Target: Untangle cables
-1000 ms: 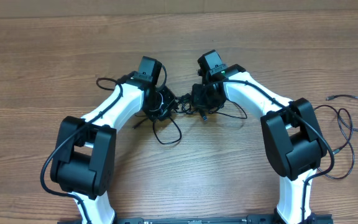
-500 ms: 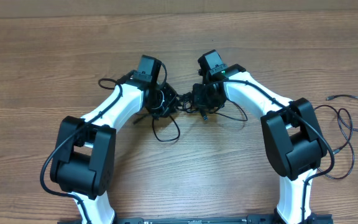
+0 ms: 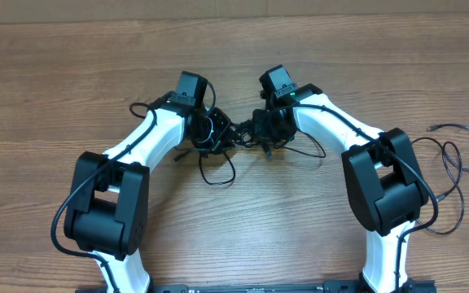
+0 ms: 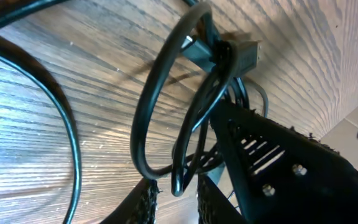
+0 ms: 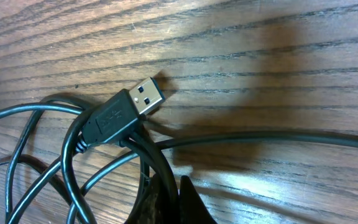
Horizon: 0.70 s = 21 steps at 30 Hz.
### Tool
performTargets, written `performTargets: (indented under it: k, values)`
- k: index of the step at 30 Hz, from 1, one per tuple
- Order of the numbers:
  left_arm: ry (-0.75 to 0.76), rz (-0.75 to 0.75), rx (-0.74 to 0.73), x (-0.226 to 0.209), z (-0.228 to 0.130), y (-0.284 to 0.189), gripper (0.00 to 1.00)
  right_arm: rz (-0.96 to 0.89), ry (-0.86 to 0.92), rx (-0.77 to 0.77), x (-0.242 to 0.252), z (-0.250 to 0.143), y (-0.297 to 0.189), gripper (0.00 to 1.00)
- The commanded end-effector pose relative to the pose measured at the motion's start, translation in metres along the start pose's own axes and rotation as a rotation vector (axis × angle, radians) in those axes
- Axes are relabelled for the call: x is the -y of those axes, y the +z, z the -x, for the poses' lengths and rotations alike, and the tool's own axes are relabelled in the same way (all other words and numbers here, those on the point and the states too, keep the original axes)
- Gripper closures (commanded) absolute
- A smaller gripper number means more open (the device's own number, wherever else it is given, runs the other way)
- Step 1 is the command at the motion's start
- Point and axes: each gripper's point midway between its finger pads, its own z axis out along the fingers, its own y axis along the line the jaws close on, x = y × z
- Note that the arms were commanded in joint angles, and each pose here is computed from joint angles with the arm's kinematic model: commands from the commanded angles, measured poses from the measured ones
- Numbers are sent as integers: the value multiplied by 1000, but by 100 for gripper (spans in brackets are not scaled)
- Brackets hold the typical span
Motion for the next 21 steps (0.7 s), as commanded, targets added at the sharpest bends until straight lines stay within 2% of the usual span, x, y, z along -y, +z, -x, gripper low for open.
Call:
performTargets:
  k: [1,7,15,17,21]
  values:
    - [52,-67,2,30,-5,-15,76,-3,-4,2,-1,-1,1,96]
    - [53,-51,-2,31,-8,-18,74,-3,-4,2,-1,-1,1,96]
    - [67,138,155,-5,12,-17,70,-3,-4,2,-1,-1,1,95]
    - [81,121,171,0,15,-17,69,-2,-4,2,-1,-1,1,95]
    - [89,15,115,21,11,-17,73,-3,-4,2,-1,-1,1,95]
